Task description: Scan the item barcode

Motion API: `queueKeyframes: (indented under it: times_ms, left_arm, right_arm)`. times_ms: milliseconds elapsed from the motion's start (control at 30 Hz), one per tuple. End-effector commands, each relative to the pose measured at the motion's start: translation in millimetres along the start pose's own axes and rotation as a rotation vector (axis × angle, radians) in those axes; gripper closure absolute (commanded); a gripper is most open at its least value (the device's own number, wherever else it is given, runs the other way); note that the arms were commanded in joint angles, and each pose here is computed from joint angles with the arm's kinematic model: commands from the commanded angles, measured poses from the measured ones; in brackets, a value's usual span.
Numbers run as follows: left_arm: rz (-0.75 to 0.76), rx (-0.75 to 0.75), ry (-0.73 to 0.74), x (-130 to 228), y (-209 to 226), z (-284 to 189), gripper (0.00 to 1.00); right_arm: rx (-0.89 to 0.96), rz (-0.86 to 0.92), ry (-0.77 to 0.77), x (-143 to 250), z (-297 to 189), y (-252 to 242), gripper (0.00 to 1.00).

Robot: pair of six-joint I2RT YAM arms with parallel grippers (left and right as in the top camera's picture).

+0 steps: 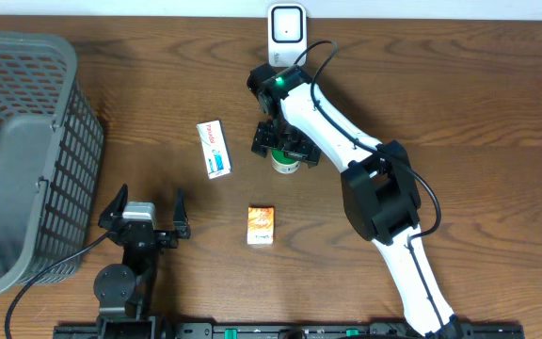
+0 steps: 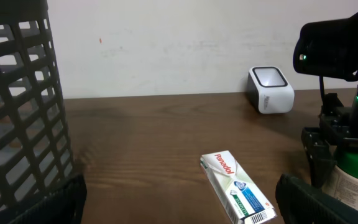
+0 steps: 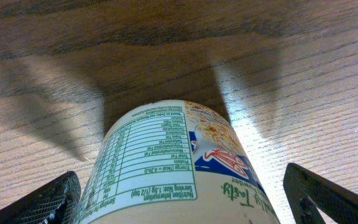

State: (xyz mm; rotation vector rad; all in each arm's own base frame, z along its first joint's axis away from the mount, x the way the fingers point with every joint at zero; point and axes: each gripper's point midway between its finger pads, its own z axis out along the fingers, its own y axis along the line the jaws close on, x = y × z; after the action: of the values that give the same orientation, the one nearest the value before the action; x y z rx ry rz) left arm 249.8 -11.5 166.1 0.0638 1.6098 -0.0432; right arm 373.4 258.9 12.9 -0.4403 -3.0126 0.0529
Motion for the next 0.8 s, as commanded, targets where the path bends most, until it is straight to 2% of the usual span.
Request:
queueKeyframes:
  times_ms: [0, 400, 767]
  left_arm:
    - [-0.004, -0.008, -0.008, -1.7, 1.2, -0.3, 0.04]
    - [-0.004, -0.008, -0.008, -1.7, 1.2, -0.3, 0.04]
    - [-0.004, -0.008, -0.008, -1.7, 1.2, -0.3, 0.04]
  right_arm:
    - [0.006, -0.022, 0.025, 9.2, 3.7, -0.4, 0.01]
    - [-0.006, -0.061, -0.135, 2.3, -32.2, 8.3, 0.01]
    - [-0.011, -0.061, -0.174, 3.5, -34.9, 16.1, 0.01]
